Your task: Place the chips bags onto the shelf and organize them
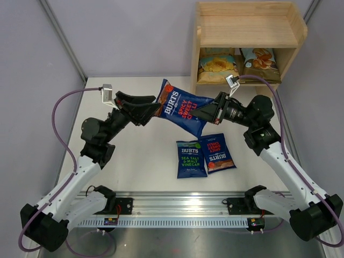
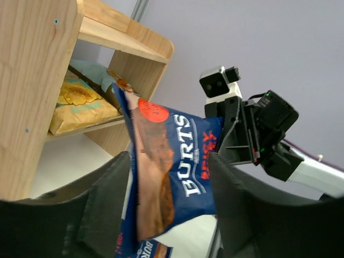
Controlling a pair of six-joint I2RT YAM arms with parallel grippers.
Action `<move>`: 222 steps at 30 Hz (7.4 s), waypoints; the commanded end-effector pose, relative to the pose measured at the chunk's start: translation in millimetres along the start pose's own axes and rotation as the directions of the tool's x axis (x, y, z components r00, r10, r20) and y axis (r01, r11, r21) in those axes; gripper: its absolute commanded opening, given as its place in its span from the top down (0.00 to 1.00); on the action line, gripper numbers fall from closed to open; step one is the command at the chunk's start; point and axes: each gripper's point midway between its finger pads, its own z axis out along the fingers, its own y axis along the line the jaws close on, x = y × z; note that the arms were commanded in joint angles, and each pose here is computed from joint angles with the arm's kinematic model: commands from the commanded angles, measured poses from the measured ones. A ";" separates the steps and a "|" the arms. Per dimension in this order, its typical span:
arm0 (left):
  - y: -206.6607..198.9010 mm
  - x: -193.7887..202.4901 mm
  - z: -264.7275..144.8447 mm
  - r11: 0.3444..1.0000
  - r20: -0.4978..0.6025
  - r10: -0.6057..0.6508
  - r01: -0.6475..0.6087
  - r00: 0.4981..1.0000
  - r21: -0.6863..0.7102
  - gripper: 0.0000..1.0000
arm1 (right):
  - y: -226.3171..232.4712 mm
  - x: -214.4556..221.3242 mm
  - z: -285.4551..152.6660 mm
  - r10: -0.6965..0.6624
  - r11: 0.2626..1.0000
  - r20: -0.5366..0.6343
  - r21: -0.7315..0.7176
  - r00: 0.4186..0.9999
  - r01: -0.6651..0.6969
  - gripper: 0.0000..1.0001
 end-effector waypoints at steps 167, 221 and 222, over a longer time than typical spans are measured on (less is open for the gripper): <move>127.4 347.7 -97.9 0.690 -0.577 -0.680 0.129 0.451 -0.712 0.12 | -77.0 7.0 -147.6 0.100 0.840 0.318 0.480 0.943 -0.251 0.05; 67.6 83.3 -17.1 0.664 0.153 -0.508 0.498 0.848 -0.558 1.00 | -73.6 75.5 -8.3 0.222 0.958 0.301 0.111 0.927 -0.265 0.17; 63.8 79.9 -16.1 0.667 0.159 -0.514 0.509 0.843 -0.545 1.00 | -70.9 72.2 -2.8 0.211 0.961 0.302 0.107 0.930 -0.253 0.17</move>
